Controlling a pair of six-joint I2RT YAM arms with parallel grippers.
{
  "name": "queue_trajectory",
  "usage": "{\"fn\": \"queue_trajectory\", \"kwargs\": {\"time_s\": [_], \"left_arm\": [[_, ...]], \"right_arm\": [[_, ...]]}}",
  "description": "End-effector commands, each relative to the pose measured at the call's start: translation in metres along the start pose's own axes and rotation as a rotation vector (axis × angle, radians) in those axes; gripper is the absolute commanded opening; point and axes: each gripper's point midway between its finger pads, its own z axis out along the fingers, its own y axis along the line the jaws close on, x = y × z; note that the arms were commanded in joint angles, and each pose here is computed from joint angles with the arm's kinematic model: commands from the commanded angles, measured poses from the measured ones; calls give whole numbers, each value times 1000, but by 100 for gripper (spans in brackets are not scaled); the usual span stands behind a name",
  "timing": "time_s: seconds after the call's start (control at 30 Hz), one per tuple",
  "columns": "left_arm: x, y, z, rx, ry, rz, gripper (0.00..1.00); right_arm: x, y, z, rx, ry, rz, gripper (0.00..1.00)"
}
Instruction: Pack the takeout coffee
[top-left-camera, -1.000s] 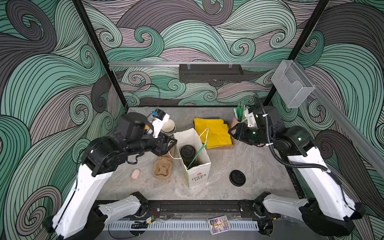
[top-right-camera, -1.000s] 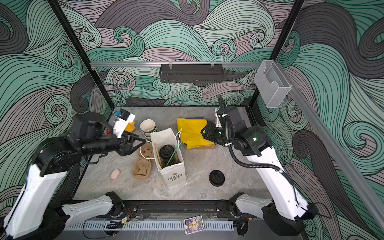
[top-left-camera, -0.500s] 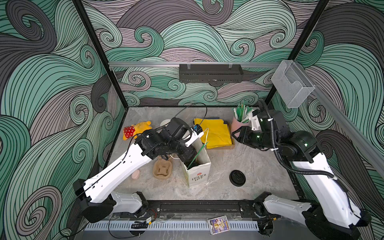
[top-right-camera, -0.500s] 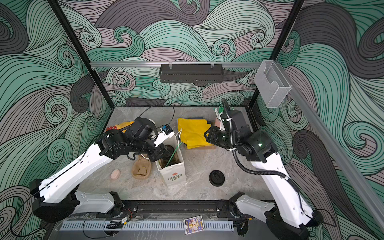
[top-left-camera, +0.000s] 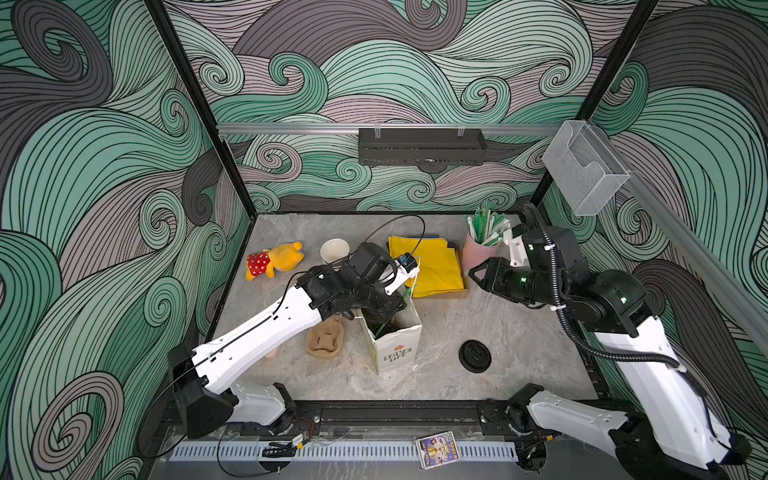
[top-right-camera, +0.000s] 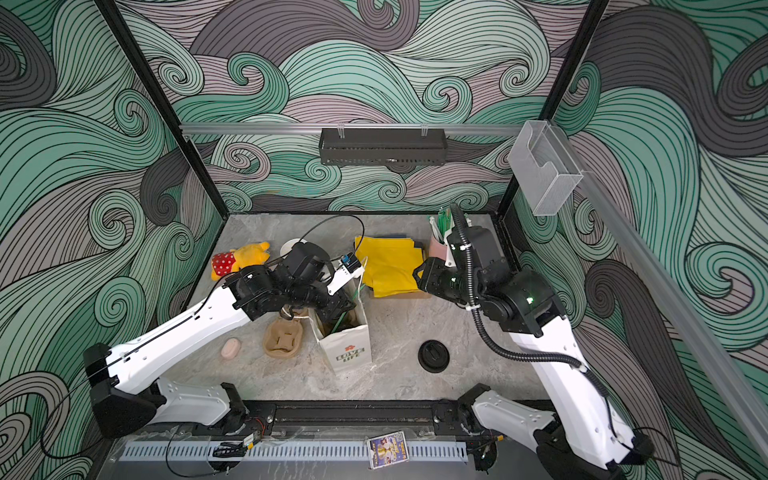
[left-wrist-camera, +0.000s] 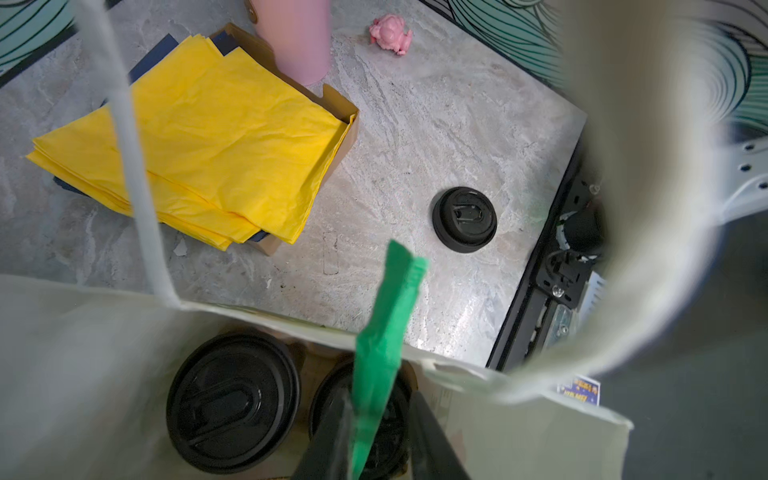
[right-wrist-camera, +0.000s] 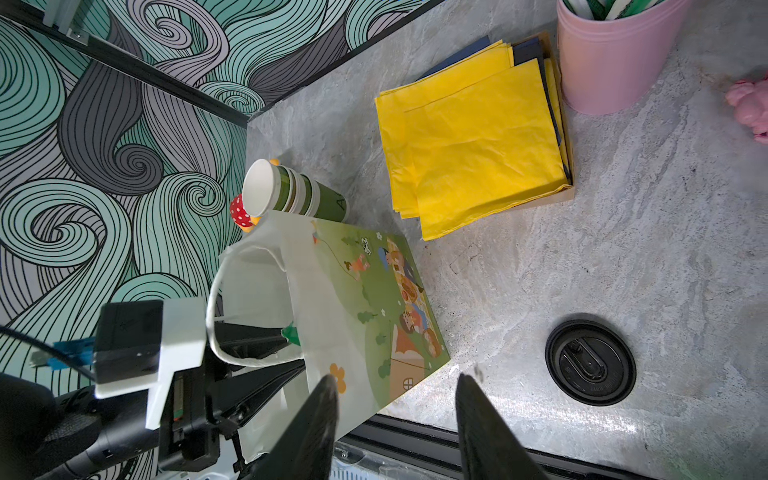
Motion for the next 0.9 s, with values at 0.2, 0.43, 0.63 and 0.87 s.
{"fn": "queue_trajectory", "kwargs": {"time_s": [0.2,0.43,0.63,0.87], "left_arm": [[-7,0,3,-7,-39,-1,9],[-4,9,-15,-78,-117,-67,2],[-7,26,-29,-177,-202,-162,0],[3,53,-34,-324,-203,-313,3]], "right_arm": [[2,-10,-1,36,-9,31,48],[2,-11,0,40,-7,31,48],[4,-13,1,41,-1,32,48],[5,-14,2,45,2,35,48]]}}
